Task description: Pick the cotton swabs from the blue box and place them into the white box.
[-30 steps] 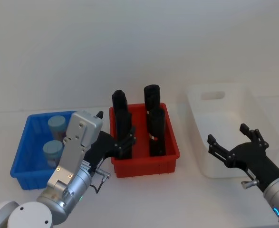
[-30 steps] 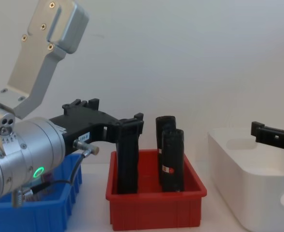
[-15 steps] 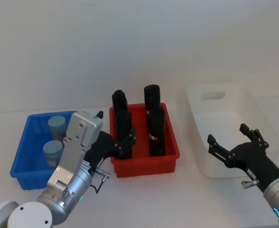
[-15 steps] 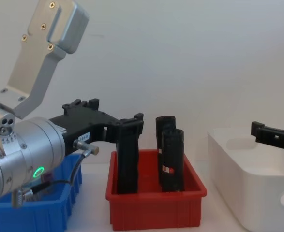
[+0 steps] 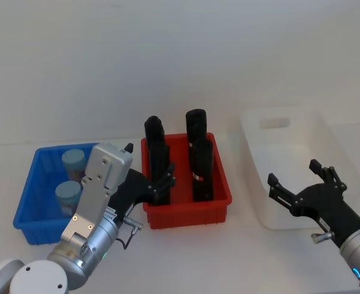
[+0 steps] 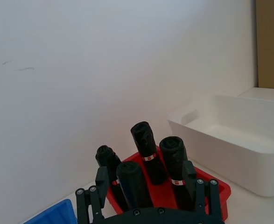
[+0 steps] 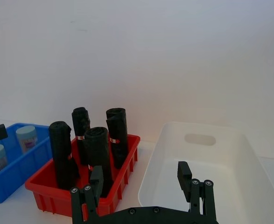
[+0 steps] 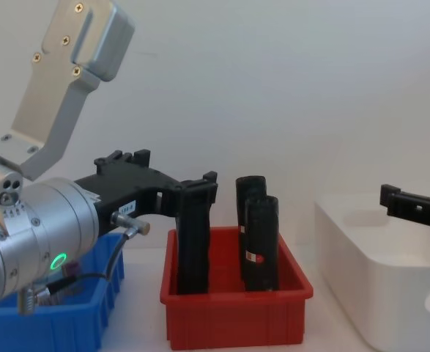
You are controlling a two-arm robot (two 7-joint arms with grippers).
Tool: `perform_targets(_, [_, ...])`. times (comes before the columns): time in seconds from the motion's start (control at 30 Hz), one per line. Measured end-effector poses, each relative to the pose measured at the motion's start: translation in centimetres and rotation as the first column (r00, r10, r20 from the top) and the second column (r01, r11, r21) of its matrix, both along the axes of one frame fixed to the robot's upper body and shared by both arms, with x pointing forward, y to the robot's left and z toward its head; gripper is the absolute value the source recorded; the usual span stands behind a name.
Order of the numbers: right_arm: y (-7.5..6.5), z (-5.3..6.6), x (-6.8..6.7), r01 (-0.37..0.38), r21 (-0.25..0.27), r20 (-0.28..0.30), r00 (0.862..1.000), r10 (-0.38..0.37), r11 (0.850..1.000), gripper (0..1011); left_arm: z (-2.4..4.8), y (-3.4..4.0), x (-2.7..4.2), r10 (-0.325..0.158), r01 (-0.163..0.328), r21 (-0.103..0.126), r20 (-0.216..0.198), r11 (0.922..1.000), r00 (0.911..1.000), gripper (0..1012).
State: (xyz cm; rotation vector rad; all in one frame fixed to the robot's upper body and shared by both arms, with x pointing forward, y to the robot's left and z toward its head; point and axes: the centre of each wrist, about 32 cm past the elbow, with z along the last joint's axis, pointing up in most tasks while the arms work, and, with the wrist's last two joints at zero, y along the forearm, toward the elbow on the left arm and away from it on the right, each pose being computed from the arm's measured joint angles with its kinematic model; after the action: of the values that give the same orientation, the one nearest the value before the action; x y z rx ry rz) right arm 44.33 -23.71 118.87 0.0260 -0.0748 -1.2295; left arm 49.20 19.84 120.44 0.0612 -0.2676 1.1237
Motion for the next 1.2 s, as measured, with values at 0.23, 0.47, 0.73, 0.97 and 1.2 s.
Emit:
perform_targets(0.23, [0.0,0.0,0.0,0.0,0.0,0.0,1.0,0.0,1.0,1002,0.0,0.0,0.0,0.0,0.0,0.0,0.0,1.0,1.0,1004])
perform_targets(0.47, [0.0,0.0,0.0,0.0,0.0,0.0,1.0,0.0,1.0,1002,0.0,0.0,0.0,0.0,0.0,0.0,0.0,1.0,1.0,1004])
perform_targets(0.73, [0.0,0.0,0.0,0.0,0.0,0.0,1.0,0.0,1.0,1002,0.01,0.03,0.01,0.001,-0.001,0.0,0.0,1.0,1.0,1004])
perform_targets(0.97, [0.0,0.0,0.0,0.0,0.0,0.0,1.0,0.0,1.0,1002,-0.07,0.73,0.27,0.019,-0.019,-0.001,-0.02,0.9998,0.9996,1004])
perform_targets(1.2, [0.0,0.0,0.0,0.0,0.0,0.0,1.0,0.0,1.0,1002,-0.24,2.17,0.66,0.063,-0.063,-0.005,-0.065,0.998,0.9959,1004])
